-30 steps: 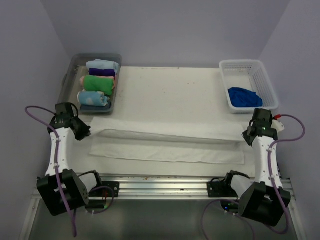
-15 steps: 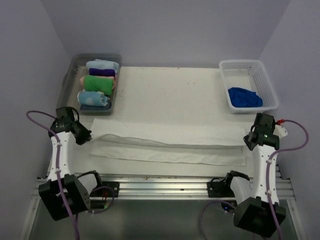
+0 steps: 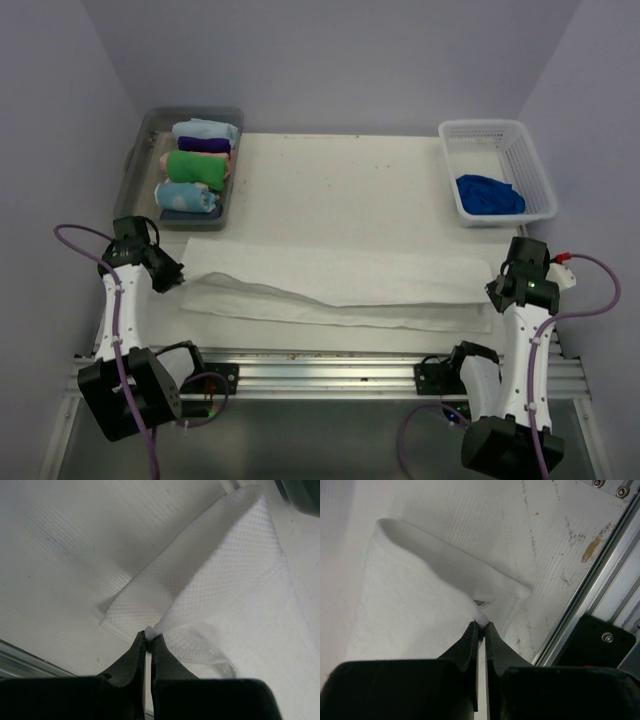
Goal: Roll the towels
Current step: Fold the towel
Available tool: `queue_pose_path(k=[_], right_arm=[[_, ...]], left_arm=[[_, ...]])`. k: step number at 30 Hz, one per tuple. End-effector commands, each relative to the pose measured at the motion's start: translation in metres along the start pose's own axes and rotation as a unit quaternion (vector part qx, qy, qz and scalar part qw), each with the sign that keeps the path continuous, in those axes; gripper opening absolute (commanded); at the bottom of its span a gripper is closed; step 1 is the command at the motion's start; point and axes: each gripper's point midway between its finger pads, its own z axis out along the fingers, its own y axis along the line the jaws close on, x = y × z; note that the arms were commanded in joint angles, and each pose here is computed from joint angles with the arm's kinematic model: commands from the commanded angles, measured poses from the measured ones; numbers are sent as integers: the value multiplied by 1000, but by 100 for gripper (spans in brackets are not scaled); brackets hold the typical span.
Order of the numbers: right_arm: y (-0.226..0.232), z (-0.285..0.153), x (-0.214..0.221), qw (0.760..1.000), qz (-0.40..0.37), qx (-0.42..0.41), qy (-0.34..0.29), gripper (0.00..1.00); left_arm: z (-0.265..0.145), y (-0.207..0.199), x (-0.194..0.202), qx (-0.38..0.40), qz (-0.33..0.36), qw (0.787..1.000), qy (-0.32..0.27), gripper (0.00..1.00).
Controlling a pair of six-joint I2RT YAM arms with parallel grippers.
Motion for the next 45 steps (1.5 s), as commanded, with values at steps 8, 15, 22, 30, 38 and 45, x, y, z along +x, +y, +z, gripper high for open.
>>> queue_pose_path(k=[8, 15, 22, 30, 38, 45], right_arm=[[-6, -15, -8, 1000, 13, -6, -19, 56], [16, -14, -10, 998, -10, -60, -18, 65], [109, -21, 54, 946, -142, -268, 119, 23], [109, 24, 119, 935, -238, -191, 180, 12], [99, 63, 150, 932, -269, -135, 203, 7], [114, 84, 151, 935, -271, -110, 199, 9]], left_arm=[[-14, 16, -8, -25, -22, 999, -34, 33], [-37, 3, -25, 6, -19, 997, -70, 90], [-41, -99, -2, 183, 58, 978, -78, 61], [24, -120, 71, 150, 136, 979, 33, 22], [61, -92, 85, 71, 126, 988, 62, 21], [96, -86, 94, 21, 127, 987, 99, 22]])
